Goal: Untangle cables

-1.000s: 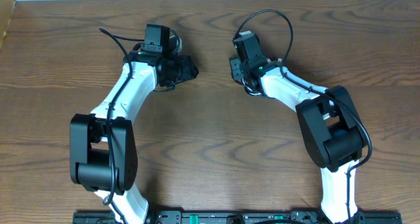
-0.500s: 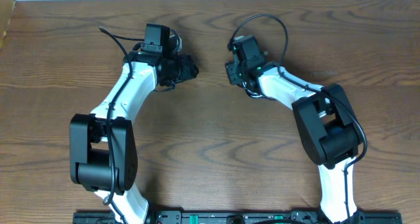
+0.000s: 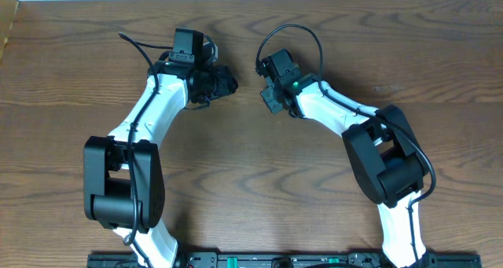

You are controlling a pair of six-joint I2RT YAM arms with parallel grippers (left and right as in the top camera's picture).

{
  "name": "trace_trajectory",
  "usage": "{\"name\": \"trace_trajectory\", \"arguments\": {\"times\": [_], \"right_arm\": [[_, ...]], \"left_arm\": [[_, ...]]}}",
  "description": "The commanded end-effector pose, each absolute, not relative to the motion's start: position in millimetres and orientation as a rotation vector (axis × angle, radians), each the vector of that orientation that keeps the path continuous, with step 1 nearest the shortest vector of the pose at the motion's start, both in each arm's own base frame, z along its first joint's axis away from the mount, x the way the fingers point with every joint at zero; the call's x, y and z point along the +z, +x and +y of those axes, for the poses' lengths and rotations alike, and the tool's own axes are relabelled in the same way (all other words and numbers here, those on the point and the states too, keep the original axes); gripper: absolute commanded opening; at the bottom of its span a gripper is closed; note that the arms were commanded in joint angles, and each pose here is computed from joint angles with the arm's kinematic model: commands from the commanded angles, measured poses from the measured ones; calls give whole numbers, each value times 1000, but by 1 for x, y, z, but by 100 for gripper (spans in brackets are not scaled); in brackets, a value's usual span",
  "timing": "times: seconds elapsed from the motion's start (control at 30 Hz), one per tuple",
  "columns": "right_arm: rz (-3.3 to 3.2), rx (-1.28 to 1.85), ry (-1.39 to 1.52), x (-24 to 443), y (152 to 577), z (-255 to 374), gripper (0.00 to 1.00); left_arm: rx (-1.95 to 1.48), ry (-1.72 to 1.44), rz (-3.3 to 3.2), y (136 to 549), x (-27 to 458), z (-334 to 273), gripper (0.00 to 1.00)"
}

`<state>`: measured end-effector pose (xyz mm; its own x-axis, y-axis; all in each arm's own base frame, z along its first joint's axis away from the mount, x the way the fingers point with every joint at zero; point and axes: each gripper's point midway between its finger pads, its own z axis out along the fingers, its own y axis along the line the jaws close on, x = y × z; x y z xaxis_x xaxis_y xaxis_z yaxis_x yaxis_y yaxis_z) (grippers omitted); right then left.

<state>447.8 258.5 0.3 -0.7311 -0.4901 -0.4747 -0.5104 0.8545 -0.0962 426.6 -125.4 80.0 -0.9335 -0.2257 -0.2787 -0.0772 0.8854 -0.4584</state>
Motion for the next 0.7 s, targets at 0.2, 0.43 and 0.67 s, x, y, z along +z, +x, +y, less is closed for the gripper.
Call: {"name": "trace_trajectory", "arguments": {"times": [0.2, 0.43, 0.67], "right_arm": [[2685, 452, -494, 61, 419, 238, 1], [2430, 1062, -254, 202, 422, 198, 1], [2363, 1225, -198, 223, 424, 174, 1]], "left_arm": [[-775, -90, 2687, 422, 98, -140, 26], [-1125, 24, 2652, 396, 130, -181, 42], [-1100, 85, 2687, 385, 125, -200, 58]]}}
